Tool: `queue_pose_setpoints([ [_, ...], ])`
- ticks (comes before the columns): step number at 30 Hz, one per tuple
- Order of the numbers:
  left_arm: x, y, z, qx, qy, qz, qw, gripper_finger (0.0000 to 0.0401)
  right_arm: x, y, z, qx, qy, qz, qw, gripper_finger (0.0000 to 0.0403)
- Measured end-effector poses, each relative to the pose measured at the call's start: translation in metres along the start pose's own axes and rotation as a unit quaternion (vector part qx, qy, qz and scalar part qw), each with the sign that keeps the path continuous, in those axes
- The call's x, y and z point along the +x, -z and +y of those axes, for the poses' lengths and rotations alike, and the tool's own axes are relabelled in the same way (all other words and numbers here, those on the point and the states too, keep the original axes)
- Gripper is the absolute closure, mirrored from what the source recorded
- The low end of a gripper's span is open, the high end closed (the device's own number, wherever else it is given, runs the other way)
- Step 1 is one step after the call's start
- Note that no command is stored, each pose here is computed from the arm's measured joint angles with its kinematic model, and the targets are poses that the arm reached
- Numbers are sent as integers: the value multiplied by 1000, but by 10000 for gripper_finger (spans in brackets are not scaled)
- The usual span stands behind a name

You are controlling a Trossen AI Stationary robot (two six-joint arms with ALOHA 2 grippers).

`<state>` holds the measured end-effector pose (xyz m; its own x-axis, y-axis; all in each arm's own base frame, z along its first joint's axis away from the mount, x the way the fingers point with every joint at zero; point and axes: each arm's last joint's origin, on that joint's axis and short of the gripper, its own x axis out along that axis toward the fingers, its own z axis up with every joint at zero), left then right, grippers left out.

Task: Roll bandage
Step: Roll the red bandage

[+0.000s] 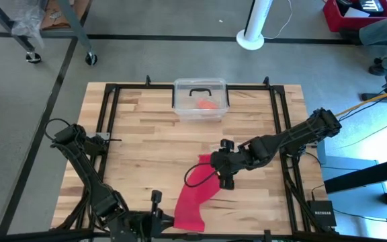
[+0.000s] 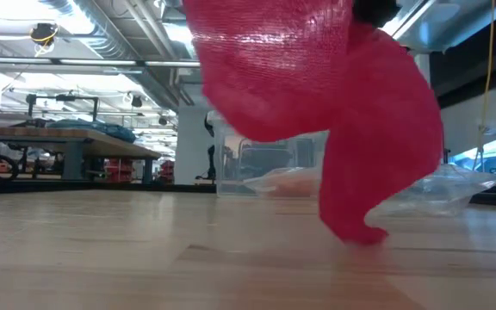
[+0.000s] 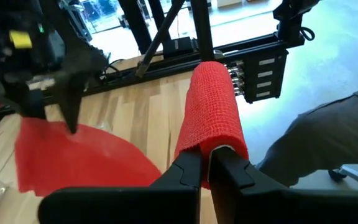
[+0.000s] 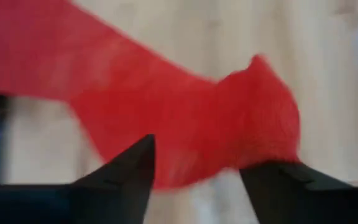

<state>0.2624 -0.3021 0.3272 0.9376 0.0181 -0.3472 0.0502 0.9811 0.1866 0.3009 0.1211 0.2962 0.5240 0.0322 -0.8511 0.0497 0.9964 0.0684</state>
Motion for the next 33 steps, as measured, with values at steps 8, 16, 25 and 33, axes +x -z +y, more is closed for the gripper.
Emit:
queue_pose_setpoints([
  [8,2,0,1,20,-2,1,1000,397,-10,-5,-3,-19,47,-13,999,111],
  [16,20,-1,21,25,-34,19,999,397,16,7,-7,-89,65,-16,994,109],
  [25,27,7,38,66,-137,46,987,397,22,38,-19,-148,66,-23,987,109],
  [33,48,2,70,60,-203,51,976,397,5,61,-35,-178,48,-158,970,109],
])
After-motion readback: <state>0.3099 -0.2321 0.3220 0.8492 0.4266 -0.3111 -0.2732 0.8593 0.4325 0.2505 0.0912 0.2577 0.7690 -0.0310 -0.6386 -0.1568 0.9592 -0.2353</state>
